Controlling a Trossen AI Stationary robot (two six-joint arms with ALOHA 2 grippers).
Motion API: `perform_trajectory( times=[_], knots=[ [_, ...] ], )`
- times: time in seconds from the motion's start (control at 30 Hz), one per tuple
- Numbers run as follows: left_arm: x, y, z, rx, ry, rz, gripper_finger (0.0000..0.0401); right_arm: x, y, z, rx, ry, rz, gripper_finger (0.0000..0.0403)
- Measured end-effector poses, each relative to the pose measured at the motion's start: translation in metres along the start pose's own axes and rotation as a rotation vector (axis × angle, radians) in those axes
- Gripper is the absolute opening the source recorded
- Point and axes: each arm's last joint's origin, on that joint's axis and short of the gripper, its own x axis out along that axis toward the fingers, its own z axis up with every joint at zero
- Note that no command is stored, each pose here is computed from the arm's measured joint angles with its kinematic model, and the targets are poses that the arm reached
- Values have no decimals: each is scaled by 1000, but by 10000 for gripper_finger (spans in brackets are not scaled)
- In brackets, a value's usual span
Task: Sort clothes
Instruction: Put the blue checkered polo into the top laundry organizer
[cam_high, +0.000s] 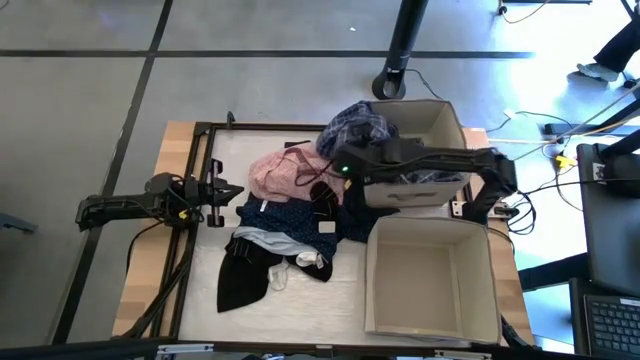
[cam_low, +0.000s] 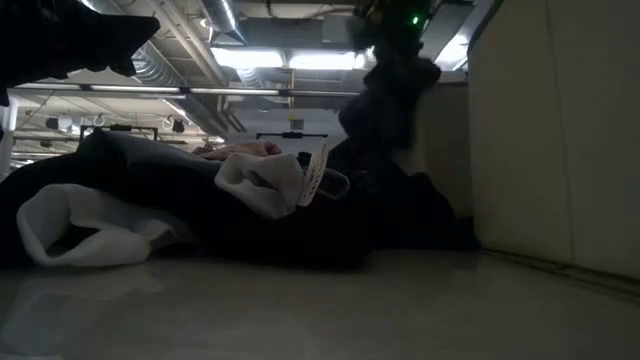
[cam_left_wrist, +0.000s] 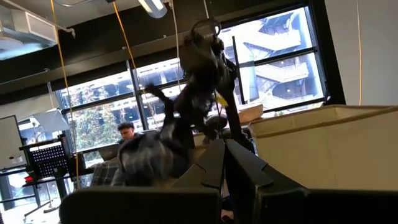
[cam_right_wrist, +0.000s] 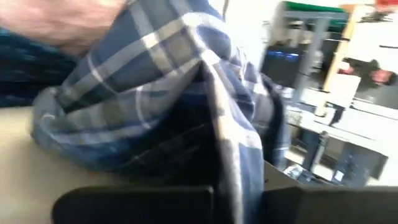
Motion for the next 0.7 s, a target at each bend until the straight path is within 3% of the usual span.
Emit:
perform_trajectory(
  times=[0.47,0.7],
  knots=[
    [0,0,0,0,0,0,5,-73,-47,-74,219,-27,-274,22],
    [0,0,0,0,0,0,5,-92,-53,-111,340,-25,-285,17]
  ],
)
